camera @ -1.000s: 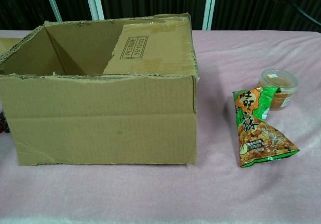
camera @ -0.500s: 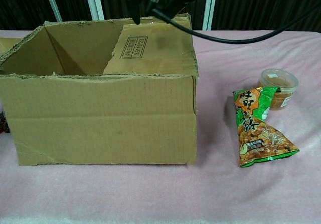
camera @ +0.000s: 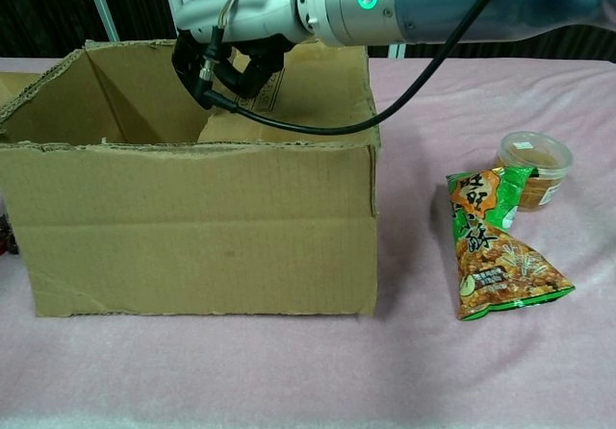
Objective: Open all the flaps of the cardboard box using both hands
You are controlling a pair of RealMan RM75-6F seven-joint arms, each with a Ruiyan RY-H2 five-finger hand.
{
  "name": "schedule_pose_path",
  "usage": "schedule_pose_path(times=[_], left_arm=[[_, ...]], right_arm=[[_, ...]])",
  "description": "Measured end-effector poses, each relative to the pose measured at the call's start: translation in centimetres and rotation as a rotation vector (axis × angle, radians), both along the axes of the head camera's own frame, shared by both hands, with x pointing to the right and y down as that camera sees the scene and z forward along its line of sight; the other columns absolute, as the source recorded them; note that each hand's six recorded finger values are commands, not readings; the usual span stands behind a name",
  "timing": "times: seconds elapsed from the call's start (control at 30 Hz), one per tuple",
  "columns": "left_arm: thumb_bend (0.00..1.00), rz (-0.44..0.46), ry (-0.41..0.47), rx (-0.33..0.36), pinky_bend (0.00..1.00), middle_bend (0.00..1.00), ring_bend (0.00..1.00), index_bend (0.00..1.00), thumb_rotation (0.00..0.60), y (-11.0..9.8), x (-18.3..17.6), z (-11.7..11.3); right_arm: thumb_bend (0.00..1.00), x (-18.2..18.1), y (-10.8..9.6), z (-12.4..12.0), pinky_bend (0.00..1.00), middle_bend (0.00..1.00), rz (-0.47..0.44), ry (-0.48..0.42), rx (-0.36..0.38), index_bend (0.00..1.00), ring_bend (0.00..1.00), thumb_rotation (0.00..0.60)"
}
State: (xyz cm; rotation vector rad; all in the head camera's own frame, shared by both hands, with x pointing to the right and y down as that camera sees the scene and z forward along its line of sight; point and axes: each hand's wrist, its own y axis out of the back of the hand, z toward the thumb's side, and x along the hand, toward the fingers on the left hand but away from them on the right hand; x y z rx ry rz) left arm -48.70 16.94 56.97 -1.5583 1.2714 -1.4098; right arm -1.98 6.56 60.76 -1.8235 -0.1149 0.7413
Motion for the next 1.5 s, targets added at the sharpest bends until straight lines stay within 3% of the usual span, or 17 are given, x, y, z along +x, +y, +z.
schedule_pose_path(times=[0.6,0.87,1.0,1.07,1.5], left_arm=[[0.15,-0.026,0.039,-0.006,0.0,0.0,0.0,0.0,0.6,-0.4,-0.4,0.0],[0.15,-0.015,0.044,-0.009,0.0,0.0,0.0,0.0,0.6,-0.4,-0.2,0.1],[0.15,-0.013,0.047,-0.008,0.0,0.0,0.0,0.0,0.6,-0.3,-0.1,0.1],[0.15,-0.014,0.051,-0.007,0.0,0.0,0.0,0.0,0.6,-0.3,-0.1,0.0],[0.15,-0.008,0.057,-0.004,0.0,0.0,0.0,0.0,0.6,-0.3,0.1,-0.1]], right_arm=[[0.95,-2.6,-0.1,2.6,0.25,0.34,-0.065,0.075,0.04,0.46,0.24,0.6],[0.92,-2.4,0.2,3.4,0.25,0.35,-0.18,0.16,0.167,0.51,0.24,0.6],[0.73,-2.4,0.1,2.8,0.25,0.33,-0.2,0.162,0.217,0.5,0.23,0.6],[0.68,-2.5,0.1,2.4,0.25,0.32,-0.209,0.161,0.242,0.49,0.22,0.6],[0.65,-2.1,-0.3,-1.4,0.25,0.3,-0.259,0.178,0.372,0.48,0.22,0.6]])
